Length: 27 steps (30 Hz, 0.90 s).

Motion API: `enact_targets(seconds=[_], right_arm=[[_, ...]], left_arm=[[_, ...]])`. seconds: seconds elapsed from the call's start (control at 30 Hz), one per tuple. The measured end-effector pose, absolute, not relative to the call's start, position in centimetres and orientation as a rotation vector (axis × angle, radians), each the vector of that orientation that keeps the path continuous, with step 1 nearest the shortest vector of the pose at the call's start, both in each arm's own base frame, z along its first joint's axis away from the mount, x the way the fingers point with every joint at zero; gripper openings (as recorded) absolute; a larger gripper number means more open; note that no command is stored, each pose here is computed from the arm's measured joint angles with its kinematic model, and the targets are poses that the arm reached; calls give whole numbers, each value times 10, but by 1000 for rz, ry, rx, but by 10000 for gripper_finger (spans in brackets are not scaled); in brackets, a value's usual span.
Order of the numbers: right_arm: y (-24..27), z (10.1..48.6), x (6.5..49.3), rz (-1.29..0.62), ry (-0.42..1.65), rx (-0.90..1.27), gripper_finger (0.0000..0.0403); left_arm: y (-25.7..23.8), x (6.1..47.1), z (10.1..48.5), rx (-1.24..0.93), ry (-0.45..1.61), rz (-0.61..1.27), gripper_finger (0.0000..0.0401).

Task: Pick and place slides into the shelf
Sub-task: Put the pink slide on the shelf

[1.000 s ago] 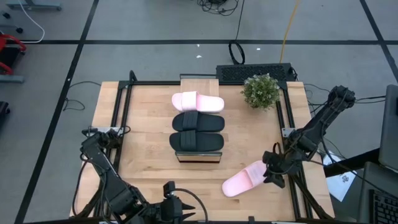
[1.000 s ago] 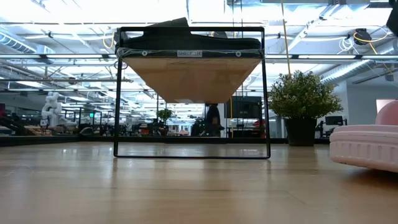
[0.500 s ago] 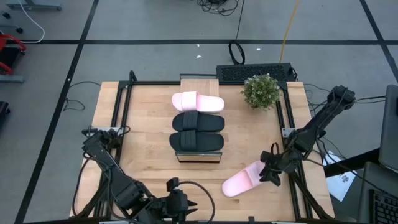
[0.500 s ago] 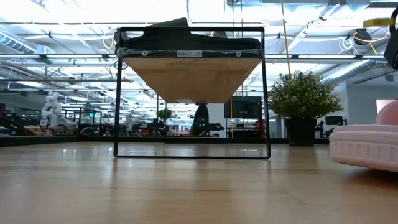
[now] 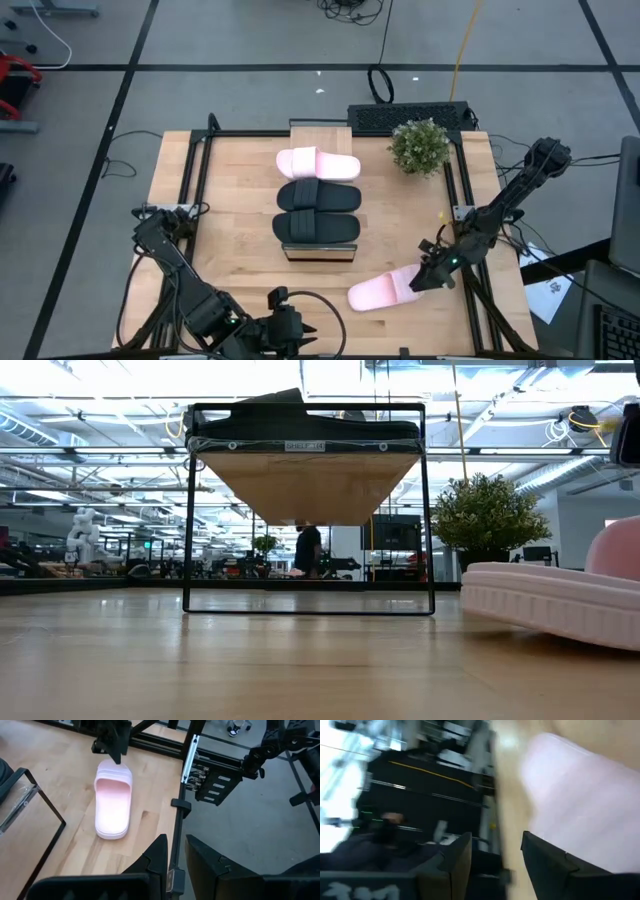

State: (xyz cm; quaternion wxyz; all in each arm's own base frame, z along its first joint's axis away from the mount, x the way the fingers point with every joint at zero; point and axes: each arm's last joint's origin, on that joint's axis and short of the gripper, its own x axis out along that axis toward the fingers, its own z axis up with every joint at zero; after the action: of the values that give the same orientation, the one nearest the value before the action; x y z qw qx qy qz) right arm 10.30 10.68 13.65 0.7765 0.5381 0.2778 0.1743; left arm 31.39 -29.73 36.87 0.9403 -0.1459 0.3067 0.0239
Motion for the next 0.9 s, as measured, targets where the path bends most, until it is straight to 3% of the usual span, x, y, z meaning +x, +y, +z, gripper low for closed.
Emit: enact_targets(seconds=[0.27, 0.43, 0.9], right_arm=[[106, 132, 102, 327, 656, 1207, 164], [104, 120, 98, 237, 812, 1109, 164], [106, 134, 98, 227, 856, 1173, 164]], left_arm=[[-297, 313, 368, -315, 643, 51, 61], [-297, 311, 365, -313, 675, 54, 61], [-300, 300, 364, -279, 719, 48, 61]])
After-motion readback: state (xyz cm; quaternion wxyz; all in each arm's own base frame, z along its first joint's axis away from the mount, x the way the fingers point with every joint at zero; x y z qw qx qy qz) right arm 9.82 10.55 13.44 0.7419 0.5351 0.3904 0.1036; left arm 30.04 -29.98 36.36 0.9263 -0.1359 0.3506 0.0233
